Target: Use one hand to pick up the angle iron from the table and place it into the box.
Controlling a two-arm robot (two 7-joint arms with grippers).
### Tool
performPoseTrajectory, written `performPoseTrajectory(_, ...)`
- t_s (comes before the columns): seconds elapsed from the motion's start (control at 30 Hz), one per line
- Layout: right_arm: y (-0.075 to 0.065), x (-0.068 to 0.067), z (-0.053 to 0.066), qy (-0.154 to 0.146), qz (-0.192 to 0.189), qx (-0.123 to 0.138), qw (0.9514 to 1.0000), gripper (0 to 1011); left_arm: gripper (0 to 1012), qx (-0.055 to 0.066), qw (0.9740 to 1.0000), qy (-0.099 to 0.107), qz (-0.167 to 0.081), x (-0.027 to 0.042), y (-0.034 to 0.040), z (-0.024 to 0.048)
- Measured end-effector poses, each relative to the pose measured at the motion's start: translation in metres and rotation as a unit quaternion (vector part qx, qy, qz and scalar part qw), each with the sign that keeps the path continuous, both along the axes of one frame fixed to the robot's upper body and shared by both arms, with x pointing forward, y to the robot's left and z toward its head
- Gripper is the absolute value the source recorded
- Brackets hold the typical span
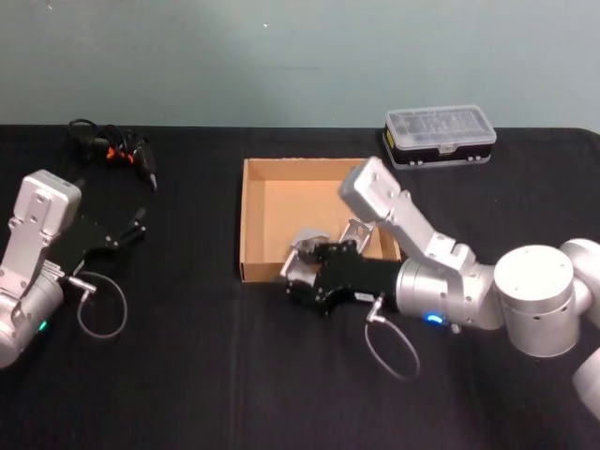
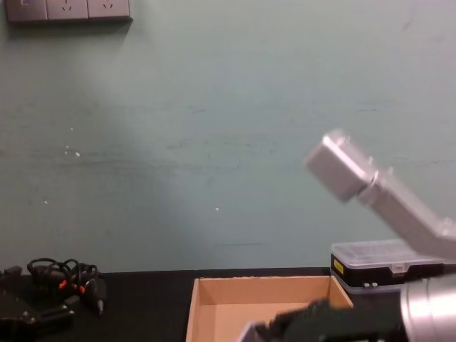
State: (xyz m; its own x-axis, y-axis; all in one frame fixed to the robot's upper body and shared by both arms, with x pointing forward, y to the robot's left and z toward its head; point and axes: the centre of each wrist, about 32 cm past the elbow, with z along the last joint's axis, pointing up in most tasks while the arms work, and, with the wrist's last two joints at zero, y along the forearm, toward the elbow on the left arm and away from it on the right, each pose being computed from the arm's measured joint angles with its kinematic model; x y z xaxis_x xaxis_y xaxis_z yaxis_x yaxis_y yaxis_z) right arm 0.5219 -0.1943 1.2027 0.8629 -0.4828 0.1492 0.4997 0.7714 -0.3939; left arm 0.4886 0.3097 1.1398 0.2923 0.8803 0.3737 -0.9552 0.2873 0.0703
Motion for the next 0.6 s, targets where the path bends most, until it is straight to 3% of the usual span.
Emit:
performPoseTrajectory(0.13,-0.004,-0.005,0.019,-0.029,-0.02,0.006,0.9993,468,1000,0.0,1.0,0.0,0.0,0.0,0.0,0.0)
performPoseTrajectory(0.3,-0.01,-0.005,0.033,-0.055,-0.057,0.016,0.9967,468,1000,0.0,1.0,0.0,0.0,0.0,0.0,0.0)
performPoseTrajectory(0.6,-0.01,0.008,0.033,-0.069,-0.123,0.028,0.9895,468,1000,0.0,1.0,0.0,0.0,0.0,0.0,0.0)
